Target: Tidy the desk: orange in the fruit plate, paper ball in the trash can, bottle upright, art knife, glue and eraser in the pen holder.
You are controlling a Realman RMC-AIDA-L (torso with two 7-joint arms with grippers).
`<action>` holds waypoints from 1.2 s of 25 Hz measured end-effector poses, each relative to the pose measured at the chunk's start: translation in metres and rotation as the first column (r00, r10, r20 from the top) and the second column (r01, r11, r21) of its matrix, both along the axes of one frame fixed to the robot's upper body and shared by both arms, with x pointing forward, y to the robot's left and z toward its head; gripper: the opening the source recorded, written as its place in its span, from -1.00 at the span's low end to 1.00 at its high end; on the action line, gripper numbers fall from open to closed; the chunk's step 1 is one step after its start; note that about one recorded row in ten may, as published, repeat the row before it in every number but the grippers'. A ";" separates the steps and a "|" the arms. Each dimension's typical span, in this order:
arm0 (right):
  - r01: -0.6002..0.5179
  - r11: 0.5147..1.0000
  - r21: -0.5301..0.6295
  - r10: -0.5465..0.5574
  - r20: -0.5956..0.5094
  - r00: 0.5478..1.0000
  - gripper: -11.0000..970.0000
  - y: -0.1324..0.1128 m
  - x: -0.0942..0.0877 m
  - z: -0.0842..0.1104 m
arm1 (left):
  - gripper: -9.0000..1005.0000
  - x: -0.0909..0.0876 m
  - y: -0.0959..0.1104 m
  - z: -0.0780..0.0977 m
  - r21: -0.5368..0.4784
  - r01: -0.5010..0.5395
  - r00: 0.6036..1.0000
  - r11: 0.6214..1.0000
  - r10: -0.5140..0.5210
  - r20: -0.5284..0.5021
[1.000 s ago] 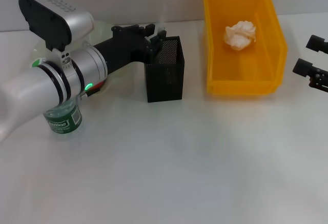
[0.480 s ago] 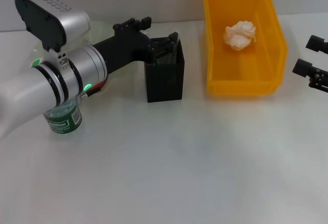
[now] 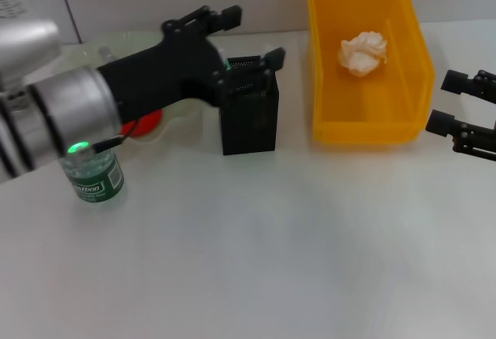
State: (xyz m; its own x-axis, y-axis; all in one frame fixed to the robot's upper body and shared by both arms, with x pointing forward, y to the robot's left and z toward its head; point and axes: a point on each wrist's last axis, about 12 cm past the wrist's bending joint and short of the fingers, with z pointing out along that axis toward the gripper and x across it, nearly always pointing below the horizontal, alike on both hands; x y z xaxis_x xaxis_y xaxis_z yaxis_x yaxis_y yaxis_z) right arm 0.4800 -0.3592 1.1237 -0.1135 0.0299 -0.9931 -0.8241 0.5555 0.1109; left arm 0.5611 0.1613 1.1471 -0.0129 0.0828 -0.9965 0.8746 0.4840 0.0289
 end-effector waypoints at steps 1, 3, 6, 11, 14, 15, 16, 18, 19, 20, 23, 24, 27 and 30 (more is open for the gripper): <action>-0.005 1.000 0.001 0.005 0.001 1.000 0.57 0.000 0.000 0.000 | 0.66 0.000 0.000 0.000 0.000 0.000 1.000 1.000 0.000 0.000; -0.011 1.000 0.002 0.011 0.002 1.000 0.57 0.001 0.000 0.001 | 0.66 -0.004 0.009 0.005 0.006 0.013 1.000 1.000 -0.013 0.002; -0.029 1.000 0.003 0.029 0.001 1.000 0.57 0.003 0.000 0.002 | 0.66 -0.013 0.034 0.010 0.044 0.034 0.999 0.998 -0.033 -0.023; -0.087 0.996 -0.008 0.087 -0.028 0.996 0.57 0.011 0.002 0.003 | 0.66 -0.021 0.058 0.009 0.068 0.048 0.998 0.997 -0.045 -0.049; -0.122 0.992 -0.030 0.121 -0.054 0.991 0.57 0.016 0.005 0.003 | 0.66 -0.024 0.066 0.007 0.078 0.053 0.997 0.996 -0.049 -0.060; -0.133 0.990 -0.038 0.130 -0.066 0.989 0.57 0.018 0.006 0.004 | 0.66 -0.030 0.082 0.004 0.113 0.050 0.996 0.992 -0.042 -0.073; -0.146 0.988 -0.046 0.141 -0.082 0.987 0.57 0.021 0.008 0.004 | 0.66 -0.032 0.090 0.003 0.120 0.043 0.996 0.992 -0.034 -0.077; -0.177 0.982 -0.060 0.169 -0.115 0.979 0.57 0.027 0.014 0.004 | 0.66 -0.033 0.091 0.003 0.120 0.044 0.996 0.992 -0.035 -0.078; -0.192 0.979 -0.065 0.183 -0.126 0.975 0.57 0.031 0.016 0.004 | 0.66 -0.035 0.098 0.004 0.116 0.041 0.996 0.992 -0.031 -0.083; -0.204 0.976 -0.069 0.194 -0.136 0.972 0.57 0.034 0.019 0.005 | 0.66 -0.042 0.106 0.003 0.110 0.065 0.994 0.992 -0.055 -0.099; -0.236 0.968 -0.079 0.222 -0.155 0.963 0.57 0.044 0.027 0.006 | 0.66 -0.050 0.111 0.000 0.126 0.094 0.990 0.988 -0.079 -0.118; -0.245 0.966 -0.081 0.230 -0.158 0.960 0.57 0.047 0.030 0.007 | 0.66 -0.050 0.111 0.000 0.126 0.094 0.990 0.988 -0.079 -0.118; -0.263 0.961 -0.088 0.247 -0.164 0.955 0.57 0.053 0.034 0.008 | 0.66 -0.058 0.114 -0.004 0.123 0.122 0.984 0.985 -0.104 -0.145; -0.293 0.950 -0.105 0.272 -0.175 0.946 0.57 0.062 0.041 0.009 | 0.66 -0.060 0.114 -0.005 0.119 0.135 0.982 0.984 -0.116 -0.152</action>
